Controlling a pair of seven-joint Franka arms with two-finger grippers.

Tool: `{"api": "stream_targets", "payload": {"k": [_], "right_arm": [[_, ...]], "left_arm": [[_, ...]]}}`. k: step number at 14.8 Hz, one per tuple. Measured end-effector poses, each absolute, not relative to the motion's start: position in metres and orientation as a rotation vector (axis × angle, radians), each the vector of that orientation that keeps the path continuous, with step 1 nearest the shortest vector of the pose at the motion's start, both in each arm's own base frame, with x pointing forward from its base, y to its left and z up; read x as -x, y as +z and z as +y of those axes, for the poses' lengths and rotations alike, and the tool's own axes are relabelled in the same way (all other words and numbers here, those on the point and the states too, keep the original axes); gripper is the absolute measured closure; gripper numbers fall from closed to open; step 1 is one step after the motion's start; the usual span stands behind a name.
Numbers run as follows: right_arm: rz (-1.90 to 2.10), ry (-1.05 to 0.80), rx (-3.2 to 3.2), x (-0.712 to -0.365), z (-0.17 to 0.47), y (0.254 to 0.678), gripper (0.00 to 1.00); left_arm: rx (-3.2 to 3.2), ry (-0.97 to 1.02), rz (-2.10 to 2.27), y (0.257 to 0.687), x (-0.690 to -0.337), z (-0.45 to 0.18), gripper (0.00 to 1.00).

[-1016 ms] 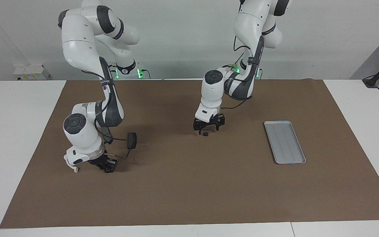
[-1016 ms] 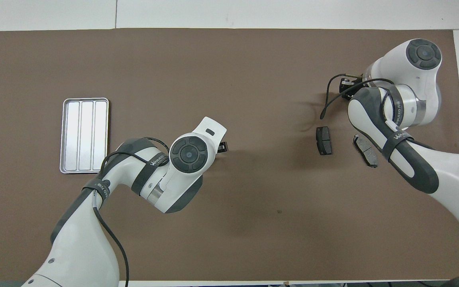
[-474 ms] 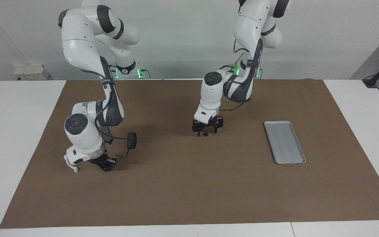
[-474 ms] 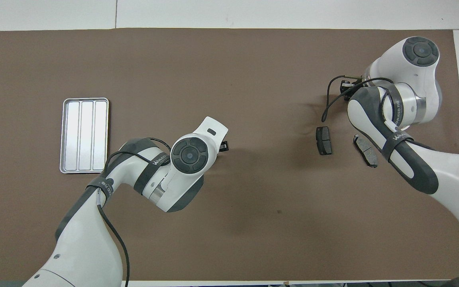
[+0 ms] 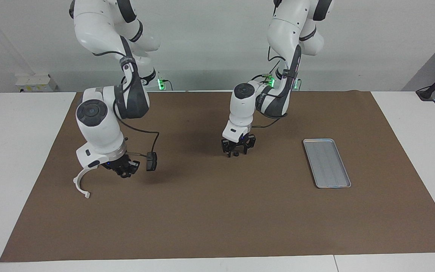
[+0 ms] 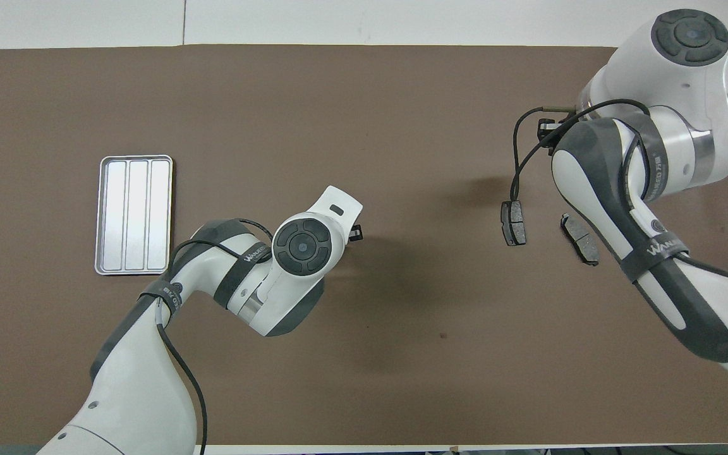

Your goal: Pick bearing gear from pile to tray

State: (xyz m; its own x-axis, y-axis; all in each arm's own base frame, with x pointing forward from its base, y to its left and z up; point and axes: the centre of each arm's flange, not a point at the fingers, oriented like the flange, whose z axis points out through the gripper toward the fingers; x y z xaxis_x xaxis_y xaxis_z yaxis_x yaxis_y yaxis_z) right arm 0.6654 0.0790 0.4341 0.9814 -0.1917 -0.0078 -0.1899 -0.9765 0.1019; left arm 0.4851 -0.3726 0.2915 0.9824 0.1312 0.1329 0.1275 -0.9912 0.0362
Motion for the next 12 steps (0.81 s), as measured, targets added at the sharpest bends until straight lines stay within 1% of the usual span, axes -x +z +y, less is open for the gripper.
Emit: {"api": "stream_targets", "payload": {"k": [2,3,5,6,7,8,9,12], "right_arm": [[-0.36,-0.039,-3.02,-0.656,0.103,0.457,0.65],[-0.417,-0.044,-3.017,-0.653,0.115,0.462,0.65],[-0.545,-0.044,-3.007,-0.648,0.138,0.465,0.65],[-0.603,-0.043,-3.001,-0.646,0.147,0.466,0.65],[-0.649,-0.044,-2.996,-0.644,0.155,0.466,0.65],[-0.676,-0.044,-2.993,-0.643,0.16,0.466,0.65],[-0.688,-0.044,-2.992,-0.642,0.164,0.466,0.65],[-0.71,-0.041,-2.987,-0.638,0.178,0.466,0.65]], "left_arm": [[-3.098,0.218,0.205,0.295,-0.487,-0.372,0.66],[-3.097,0.221,0.206,0.295,-0.487,-0.372,0.76],[-3.103,0.22,0.209,0.296,-0.49,-0.369,0.76],[-3.118,0.213,0.2,0.298,-0.496,-0.363,0.76],[-3.145,0.198,0.183,0.304,-0.508,-0.346,0.76],[-3.176,0.172,0.157,0.315,-0.525,-0.318,0.76],[-3.209,0.134,0.12,0.332,-0.543,-0.276,0.76],[-3.245,0.043,-0.036,0.377,-0.581,-0.124,0.76]]}}
